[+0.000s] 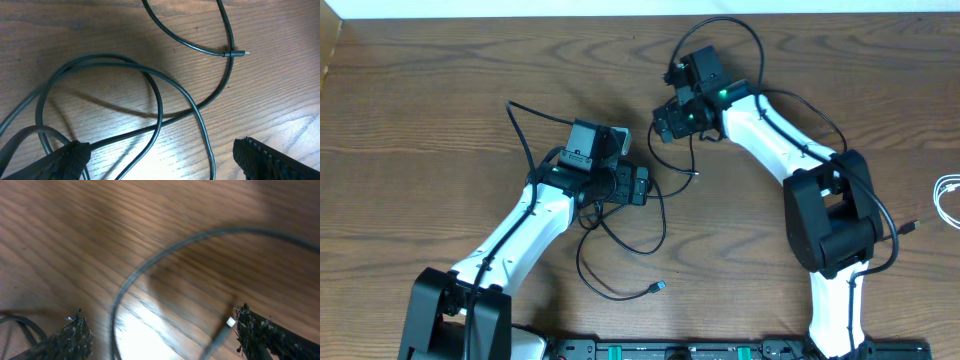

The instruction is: Untangle cables

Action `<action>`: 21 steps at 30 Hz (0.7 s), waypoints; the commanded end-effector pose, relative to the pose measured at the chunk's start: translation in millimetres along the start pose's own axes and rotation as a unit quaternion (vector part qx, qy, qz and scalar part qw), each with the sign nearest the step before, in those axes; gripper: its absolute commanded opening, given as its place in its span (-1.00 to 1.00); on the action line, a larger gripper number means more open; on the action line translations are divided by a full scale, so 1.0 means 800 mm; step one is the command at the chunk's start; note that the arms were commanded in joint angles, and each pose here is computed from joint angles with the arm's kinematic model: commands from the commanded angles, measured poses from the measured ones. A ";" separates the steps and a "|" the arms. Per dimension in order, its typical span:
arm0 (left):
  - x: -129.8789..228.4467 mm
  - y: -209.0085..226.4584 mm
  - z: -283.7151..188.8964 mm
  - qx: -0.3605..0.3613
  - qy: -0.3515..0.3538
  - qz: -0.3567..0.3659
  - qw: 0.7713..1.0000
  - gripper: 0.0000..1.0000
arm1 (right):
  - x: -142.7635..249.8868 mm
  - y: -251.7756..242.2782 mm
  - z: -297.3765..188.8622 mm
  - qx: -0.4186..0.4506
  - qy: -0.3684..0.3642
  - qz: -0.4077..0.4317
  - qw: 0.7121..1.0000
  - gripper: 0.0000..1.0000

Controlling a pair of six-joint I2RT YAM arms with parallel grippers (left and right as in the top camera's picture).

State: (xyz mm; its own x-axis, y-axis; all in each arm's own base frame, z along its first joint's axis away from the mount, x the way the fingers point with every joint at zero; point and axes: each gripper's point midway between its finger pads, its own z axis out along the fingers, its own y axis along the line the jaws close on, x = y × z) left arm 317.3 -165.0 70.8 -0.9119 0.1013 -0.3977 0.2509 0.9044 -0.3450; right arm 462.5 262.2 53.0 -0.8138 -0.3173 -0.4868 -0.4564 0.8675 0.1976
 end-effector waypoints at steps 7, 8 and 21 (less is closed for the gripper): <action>0.005 0.000 0.002 0.003 0.006 0.003 1.000 0.96 | 0.028 0.008 0.040 0.021 0.032 -0.053 0.998 0.86; 0.005 0.000 0.002 0.003 0.006 0.003 1.000 0.96 | 0.033 0.006 0.046 0.021 0.037 -0.052 0.998 0.87; 0.005 0.000 0.002 0.003 0.006 0.003 1.000 0.96 | 0.063 0.011 0.068 0.025 0.075 -0.074 0.994 0.57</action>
State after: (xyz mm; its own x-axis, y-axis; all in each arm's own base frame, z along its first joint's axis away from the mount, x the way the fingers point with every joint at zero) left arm 317.3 -165.0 70.8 -0.9119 0.1013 -0.3977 0.2509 0.9044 -0.3450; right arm 452.9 271.5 7.6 -0.7829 -0.4439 -0.4359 -0.5310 0.8419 0.0964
